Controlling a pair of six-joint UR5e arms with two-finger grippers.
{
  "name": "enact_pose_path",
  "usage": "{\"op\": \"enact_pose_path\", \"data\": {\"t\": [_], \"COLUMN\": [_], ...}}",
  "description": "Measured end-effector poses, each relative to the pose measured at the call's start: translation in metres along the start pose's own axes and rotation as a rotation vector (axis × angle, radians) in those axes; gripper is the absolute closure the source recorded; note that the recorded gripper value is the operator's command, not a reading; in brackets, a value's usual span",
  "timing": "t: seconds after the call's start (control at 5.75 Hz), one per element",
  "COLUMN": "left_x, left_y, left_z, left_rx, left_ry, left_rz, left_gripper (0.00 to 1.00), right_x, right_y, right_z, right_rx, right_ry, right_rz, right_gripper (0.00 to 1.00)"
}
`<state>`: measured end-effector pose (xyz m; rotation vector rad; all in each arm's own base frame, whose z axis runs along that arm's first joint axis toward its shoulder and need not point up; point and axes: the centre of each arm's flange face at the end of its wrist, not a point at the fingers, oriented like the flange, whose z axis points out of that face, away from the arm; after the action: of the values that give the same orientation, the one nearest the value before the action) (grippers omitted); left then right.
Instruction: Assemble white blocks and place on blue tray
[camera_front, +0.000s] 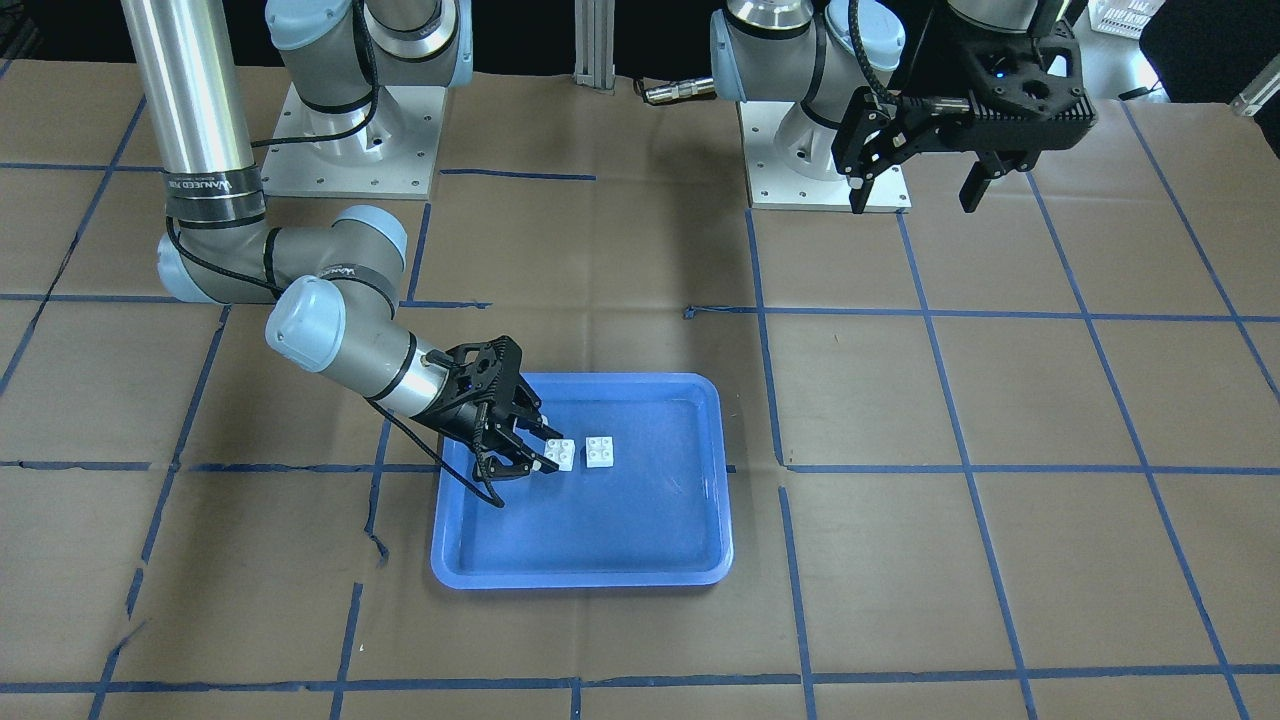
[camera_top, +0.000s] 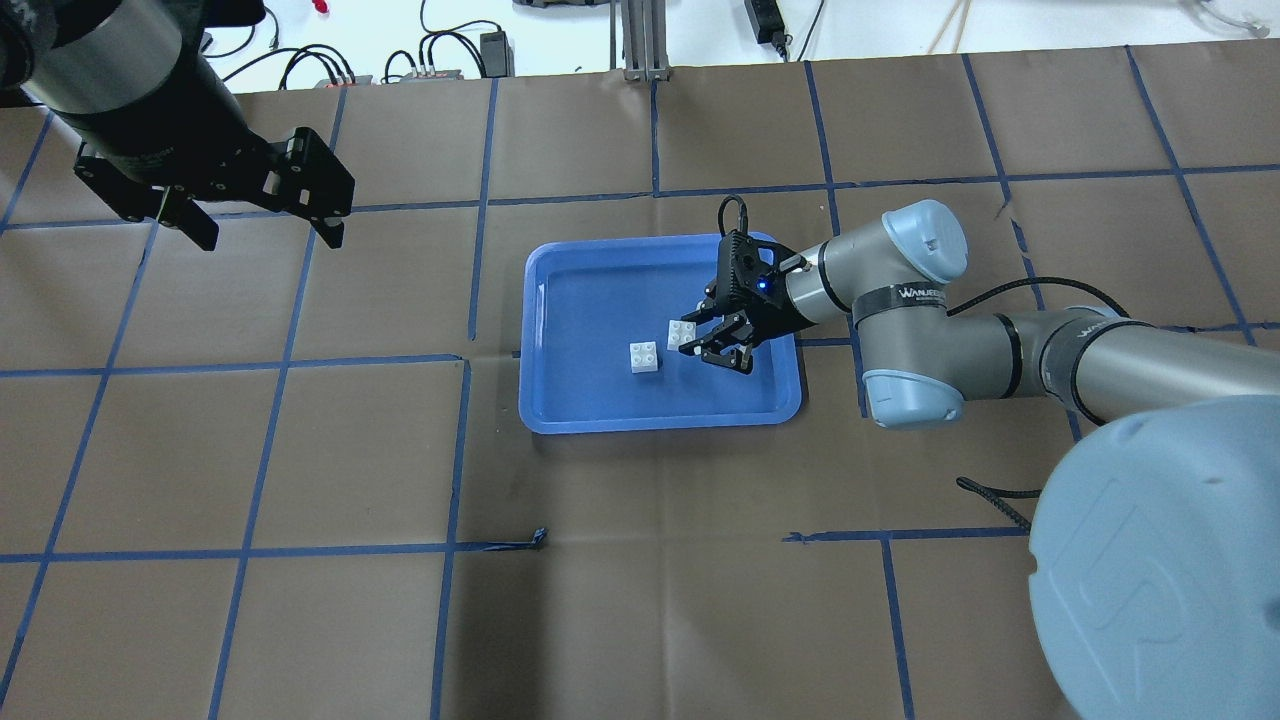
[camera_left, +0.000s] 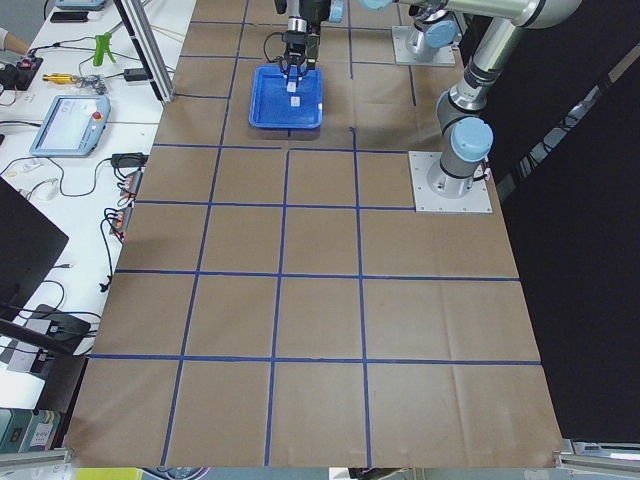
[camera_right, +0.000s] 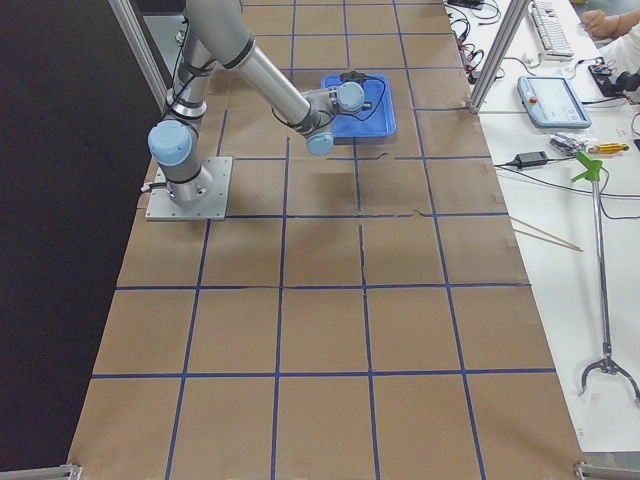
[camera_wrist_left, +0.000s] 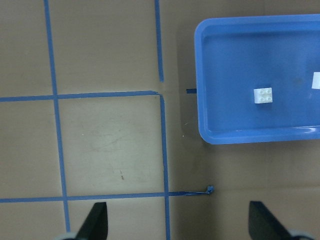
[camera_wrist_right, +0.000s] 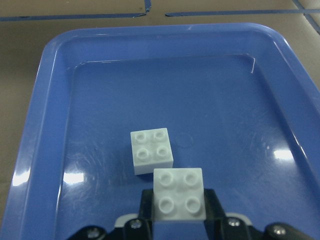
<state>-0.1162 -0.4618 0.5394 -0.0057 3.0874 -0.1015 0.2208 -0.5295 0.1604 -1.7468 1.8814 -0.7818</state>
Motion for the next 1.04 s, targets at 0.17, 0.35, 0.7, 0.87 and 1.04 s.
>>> {"op": "enact_pose_path", "data": {"t": [0.17,0.35,0.7,0.87,1.04], "left_x": [0.000,0.000,0.000,-0.001,-0.001], "left_y": [0.000,0.000,0.000,0.000,0.000], "left_z": [0.000,-0.001,-0.001,-0.001,-0.001], "left_rx": [0.001,0.002,0.003,0.003,0.002], "left_ry": [0.000,0.000,0.000,0.000,0.000], "left_rz": [0.000,0.000,-0.001,-0.001,-0.002], "left_gripper": [0.01,0.01,0.01,0.01,0.01], "right_x": [-0.003,-0.004,-0.007,-0.011,-0.014], "right_y": [-0.002,-0.003,-0.001,0.002,0.003], "right_z": [0.005,0.007,0.010,0.012,0.013], "right_rx": [-0.002,-0.004,-0.008,-0.009,-0.008], "right_ry": [-0.010,-0.014,-0.021,-0.028,-0.030], "right_rz": [0.007,0.017,0.026,0.032,0.034], "right_gripper": [0.70,0.70,0.70,0.70,0.70]}}
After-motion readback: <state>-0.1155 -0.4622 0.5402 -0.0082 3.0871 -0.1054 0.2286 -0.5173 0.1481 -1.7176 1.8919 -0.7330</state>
